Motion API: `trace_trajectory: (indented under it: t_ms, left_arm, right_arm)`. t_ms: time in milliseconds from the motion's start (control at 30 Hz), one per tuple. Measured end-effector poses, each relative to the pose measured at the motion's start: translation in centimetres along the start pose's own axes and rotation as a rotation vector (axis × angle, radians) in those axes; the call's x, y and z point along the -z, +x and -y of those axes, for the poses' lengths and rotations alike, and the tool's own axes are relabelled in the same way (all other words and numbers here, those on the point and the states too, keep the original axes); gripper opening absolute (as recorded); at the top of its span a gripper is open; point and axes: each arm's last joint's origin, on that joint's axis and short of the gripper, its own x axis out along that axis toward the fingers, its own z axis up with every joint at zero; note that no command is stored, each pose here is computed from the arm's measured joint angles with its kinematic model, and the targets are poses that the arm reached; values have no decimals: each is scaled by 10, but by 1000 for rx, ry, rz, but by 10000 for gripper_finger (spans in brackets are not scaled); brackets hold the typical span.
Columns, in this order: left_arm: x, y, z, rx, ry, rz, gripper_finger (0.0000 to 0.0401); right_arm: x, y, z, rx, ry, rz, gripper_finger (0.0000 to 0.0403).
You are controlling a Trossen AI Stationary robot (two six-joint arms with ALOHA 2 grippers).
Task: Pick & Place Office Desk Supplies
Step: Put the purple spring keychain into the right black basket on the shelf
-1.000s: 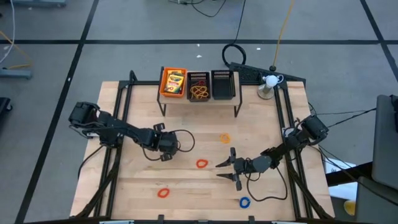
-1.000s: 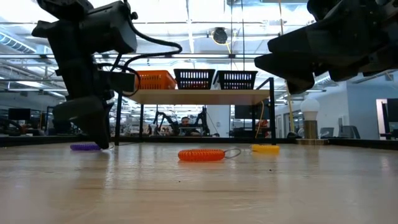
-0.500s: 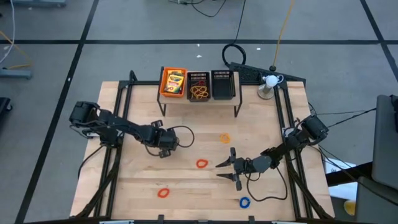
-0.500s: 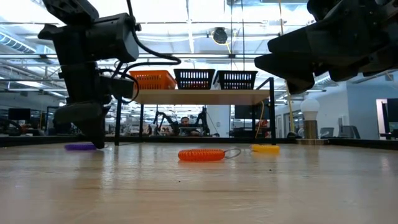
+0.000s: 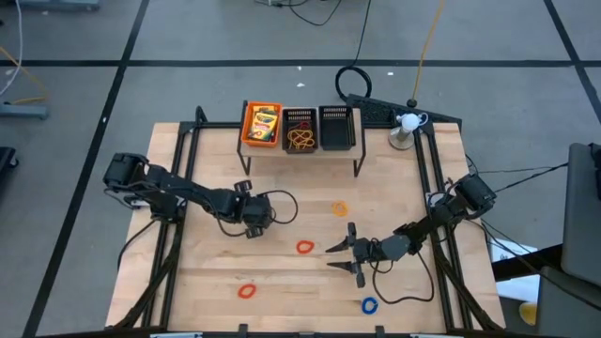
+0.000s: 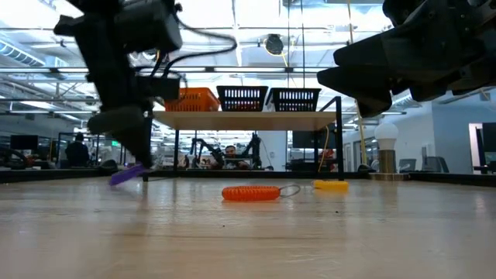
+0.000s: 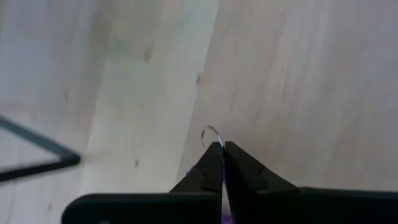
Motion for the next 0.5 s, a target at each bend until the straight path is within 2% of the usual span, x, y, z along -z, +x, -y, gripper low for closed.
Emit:
trace_trajectory:
  t_ms: [267,500]
  left_arm:
    - [-44,-38,9,41,54,173,0]
    - [-90,-91,9,-18,95,390,0]
  right_arm:
    - [0,0,0,0,0,0,160]
    - [0,0,0,0,0,0,160]
